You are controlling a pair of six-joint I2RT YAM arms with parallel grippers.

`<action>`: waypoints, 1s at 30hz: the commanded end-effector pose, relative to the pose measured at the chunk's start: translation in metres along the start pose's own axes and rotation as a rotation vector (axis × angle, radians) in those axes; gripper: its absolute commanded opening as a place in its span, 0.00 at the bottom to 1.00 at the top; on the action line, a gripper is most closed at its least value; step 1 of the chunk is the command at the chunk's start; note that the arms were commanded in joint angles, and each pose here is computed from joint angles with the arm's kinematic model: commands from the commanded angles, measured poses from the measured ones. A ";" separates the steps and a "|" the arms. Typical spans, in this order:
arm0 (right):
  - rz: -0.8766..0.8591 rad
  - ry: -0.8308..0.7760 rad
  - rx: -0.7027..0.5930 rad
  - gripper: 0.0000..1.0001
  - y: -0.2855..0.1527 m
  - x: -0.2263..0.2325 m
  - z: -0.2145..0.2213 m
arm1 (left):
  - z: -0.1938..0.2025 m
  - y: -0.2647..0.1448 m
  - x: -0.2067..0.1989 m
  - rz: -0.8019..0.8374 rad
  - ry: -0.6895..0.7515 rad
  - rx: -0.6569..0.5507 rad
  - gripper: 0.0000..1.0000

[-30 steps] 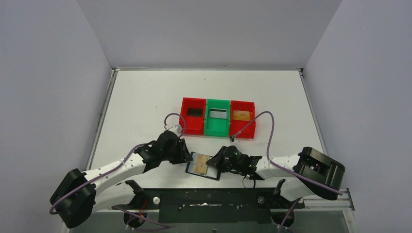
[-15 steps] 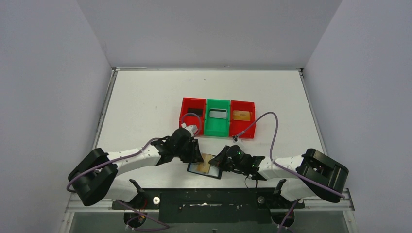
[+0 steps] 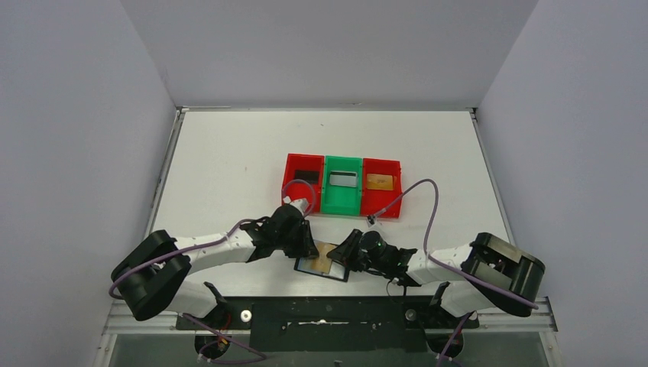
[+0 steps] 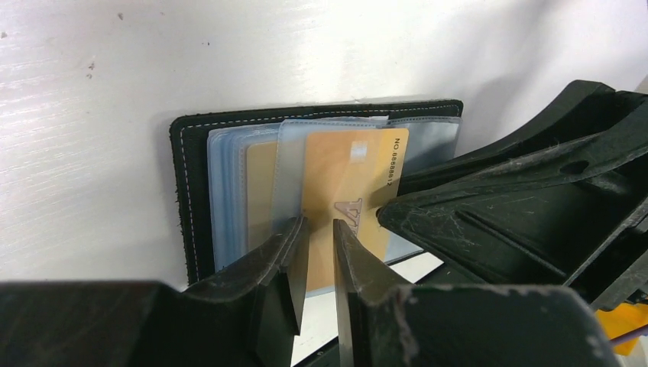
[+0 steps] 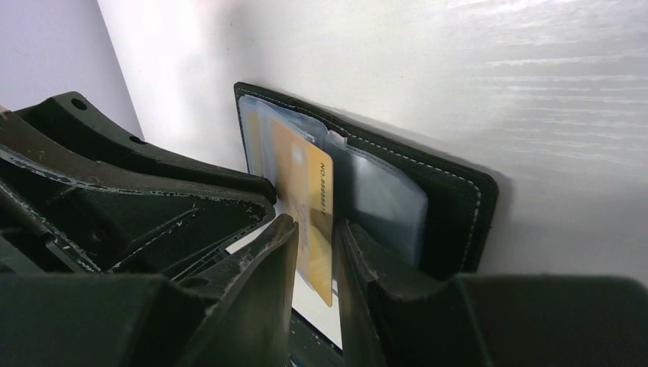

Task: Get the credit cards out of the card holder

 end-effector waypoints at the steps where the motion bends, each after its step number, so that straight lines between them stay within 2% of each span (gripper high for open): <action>1: -0.090 0.032 -0.018 0.28 0.004 0.017 0.000 | 0.011 -0.001 0.029 -0.107 -0.011 0.012 0.19; 3: -0.107 0.042 -0.013 0.28 0.006 0.019 0.002 | 0.012 -0.001 0.029 -0.108 -0.012 0.010 0.19; 6: -0.110 0.044 -0.005 0.15 0.009 0.019 0.005 | 0.011 -0.003 0.029 -0.109 -0.014 0.004 0.19; 8: -0.101 0.046 -0.013 0.13 0.008 0.016 0.005 | 0.011 -0.004 0.029 -0.112 -0.014 0.002 0.19; 11: -0.077 0.052 -0.035 0.14 0.003 0.011 0.002 | 0.010 -0.006 0.030 -0.116 -0.013 -0.005 0.18; 13: -0.068 0.050 -0.046 0.19 -0.001 0.009 0.000 | 0.009 -0.007 0.030 -0.118 -0.013 -0.013 0.18; 15: -0.084 0.048 -0.049 0.29 -0.005 0.011 -0.001 | 0.009 -0.008 0.030 -0.120 -0.013 -0.016 0.18; 16: -0.100 0.048 -0.048 0.30 -0.006 0.013 -0.001 | 0.008 -0.008 0.030 -0.120 -0.013 -0.017 0.18; 21: -0.148 0.039 -0.037 0.23 -0.006 0.021 0.000 | 0.007 -0.007 0.027 -0.114 -0.014 -0.018 0.18; 24: -0.160 0.034 -0.030 0.22 -0.003 0.024 0.000 | 0.008 -0.007 0.026 -0.111 -0.013 -0.015 0.18; 30: -0.133 0.049 -0.029 0.16 0.000 0.018 0.001 | 0.008 -0.008 0.027 -0.109 -0.014 -0.012 0.18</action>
Point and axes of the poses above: each gripper's point midway between its finger pads, its own y axis out along the fingers, its own x axis along the line the jaws close on, z = x × y, the point moved 3 cm from there along -y, back along the fingers, and after that the axes turned 9 degrees about -y, right-handed, at the moved point
